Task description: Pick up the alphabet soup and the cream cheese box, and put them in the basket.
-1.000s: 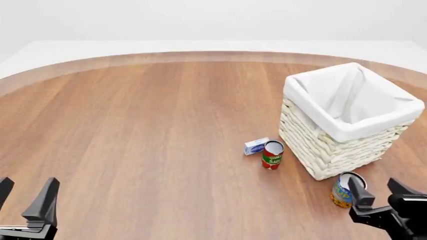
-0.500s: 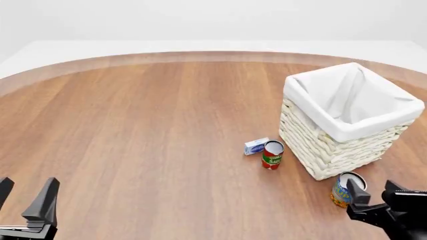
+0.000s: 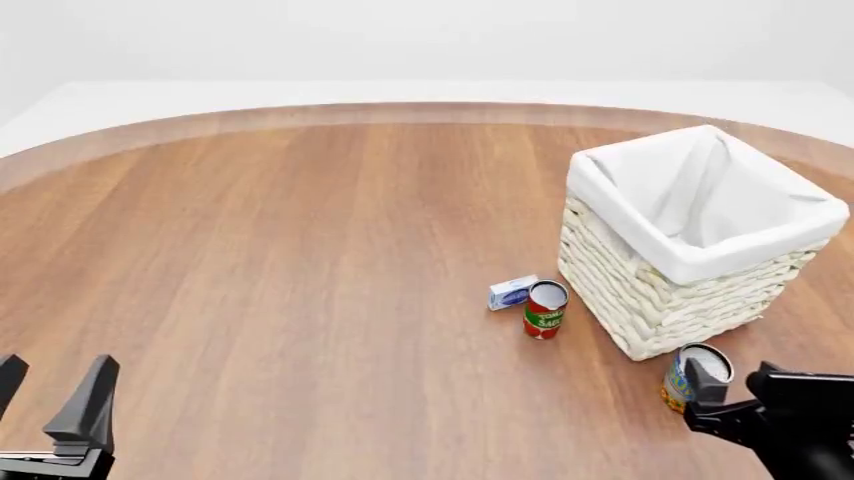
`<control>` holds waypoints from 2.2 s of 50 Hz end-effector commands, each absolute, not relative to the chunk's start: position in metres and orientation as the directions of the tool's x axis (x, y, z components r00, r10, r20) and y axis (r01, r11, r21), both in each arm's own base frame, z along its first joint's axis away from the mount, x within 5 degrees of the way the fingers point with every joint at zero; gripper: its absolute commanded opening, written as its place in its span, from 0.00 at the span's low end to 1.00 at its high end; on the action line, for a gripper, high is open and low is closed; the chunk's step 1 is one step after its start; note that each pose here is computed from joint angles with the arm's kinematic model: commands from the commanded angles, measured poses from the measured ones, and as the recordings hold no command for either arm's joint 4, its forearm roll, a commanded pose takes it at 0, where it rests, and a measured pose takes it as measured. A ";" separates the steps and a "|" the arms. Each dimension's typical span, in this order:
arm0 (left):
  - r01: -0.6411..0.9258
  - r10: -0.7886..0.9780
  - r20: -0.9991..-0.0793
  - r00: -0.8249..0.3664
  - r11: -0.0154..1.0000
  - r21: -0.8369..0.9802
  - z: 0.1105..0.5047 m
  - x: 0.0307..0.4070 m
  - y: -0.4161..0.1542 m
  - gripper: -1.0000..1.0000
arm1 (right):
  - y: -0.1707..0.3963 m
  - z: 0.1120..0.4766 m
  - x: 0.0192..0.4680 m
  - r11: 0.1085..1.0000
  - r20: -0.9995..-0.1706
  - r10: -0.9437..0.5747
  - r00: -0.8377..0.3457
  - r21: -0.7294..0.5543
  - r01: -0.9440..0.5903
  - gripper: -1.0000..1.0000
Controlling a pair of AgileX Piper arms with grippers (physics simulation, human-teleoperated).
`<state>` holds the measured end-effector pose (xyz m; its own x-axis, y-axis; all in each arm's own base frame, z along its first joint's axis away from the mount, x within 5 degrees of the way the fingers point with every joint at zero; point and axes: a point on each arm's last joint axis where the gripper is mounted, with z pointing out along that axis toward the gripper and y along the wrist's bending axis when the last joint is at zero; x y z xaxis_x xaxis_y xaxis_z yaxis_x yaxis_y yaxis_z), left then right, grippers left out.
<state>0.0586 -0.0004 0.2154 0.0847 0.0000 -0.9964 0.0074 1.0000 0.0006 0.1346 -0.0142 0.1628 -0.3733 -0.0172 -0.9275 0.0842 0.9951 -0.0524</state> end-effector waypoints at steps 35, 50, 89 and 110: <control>0.008 0.000 -0.996 0.085 1.000 0.001 0.215 0.059 0.000 1.00 | -0.017 0.137 0.154 0.995 -0.909 -0.010 -0.418 -0.052 0.087 1.00; 0.007 0.000 -0.996 0.085 1.000 0.001 0.215 0.059 0.000 1.00 | -0.018 0.127 0.160 0.995 -0.905 -0.006 -0.426 -0.049 0.090 1.00; 0.007 0.000 -0.996 0.085 1.000 0.001 0.215 0.059 0.000 1.00 | -0.018 0.107 0.168 0.995 -0.905 0.003 -0.426 -0.039 0.089 1.00; 0.007 0.000 -0.996 0.085 1.000 0.001 0.215 0.059 0.000 1.00 | -0.015 0.145 0.152 0.996 -0.923 -0.012 -0.386 -0.047 0.081 0.00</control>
<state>0.0586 -0.0004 0.2154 0.0847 0.0000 -0.9964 0.0074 1.0000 0.0007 0.1618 -0.0162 0.1263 -0.4105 -0.0152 -0.9117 0.0770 0.9957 -0.0513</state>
